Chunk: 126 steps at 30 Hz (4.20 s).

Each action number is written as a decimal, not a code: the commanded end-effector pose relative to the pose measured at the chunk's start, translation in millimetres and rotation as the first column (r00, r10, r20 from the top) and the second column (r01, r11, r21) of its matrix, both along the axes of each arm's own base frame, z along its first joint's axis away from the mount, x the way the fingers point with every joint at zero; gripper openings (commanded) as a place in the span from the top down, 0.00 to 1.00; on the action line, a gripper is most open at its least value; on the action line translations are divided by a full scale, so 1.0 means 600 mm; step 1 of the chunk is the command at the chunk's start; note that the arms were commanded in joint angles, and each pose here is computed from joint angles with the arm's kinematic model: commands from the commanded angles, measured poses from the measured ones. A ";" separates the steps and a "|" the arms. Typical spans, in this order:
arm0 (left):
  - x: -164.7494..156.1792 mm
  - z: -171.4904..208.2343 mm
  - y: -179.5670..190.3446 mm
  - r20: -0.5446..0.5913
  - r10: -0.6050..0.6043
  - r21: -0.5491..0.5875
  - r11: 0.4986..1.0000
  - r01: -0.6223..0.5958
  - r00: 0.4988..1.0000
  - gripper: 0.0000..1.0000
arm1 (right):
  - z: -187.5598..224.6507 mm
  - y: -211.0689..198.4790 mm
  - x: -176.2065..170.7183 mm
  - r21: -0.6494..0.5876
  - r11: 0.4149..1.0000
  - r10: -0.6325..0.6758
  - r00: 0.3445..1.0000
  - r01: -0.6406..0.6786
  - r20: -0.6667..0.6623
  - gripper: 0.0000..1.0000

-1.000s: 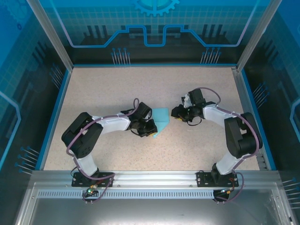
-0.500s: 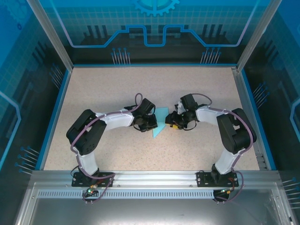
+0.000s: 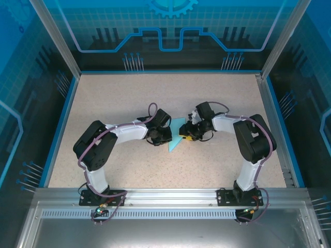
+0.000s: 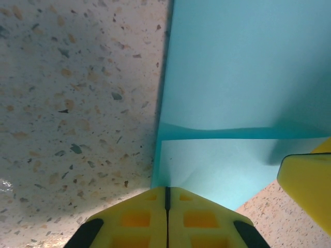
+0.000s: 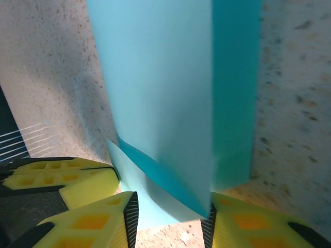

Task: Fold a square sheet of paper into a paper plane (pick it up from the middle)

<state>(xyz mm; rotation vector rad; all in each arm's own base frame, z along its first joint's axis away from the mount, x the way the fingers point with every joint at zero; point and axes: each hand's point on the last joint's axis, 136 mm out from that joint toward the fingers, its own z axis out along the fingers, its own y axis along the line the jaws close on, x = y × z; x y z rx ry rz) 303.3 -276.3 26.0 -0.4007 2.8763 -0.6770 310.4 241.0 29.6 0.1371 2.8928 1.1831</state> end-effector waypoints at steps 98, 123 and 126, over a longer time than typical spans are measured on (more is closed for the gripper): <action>-0.061 0.044 -0.078 0.612 -0.492 0.075 0.815 0.575 0.618 0.94 | 0.114 -0.057 -0.010 0.021 0.985 -0.171 0.969 0.170 0.178 0.43; -0.055 0.015 -0.062 0.455 -0.133 -0.235 0.936 0.263 0.881 1.00 | 0.027 -0.005 -0.019 0.035 0.999 0.034 0.985 -0.041 0.172 0.60; -0.055 0.010 -0.060 0.434 -0.111 -0.251 0.938 0.238 0.894 1.00 | 0.021 0.000 -0.018 0.034 0.998 0.049 0.984 -0.055 0.170 0.61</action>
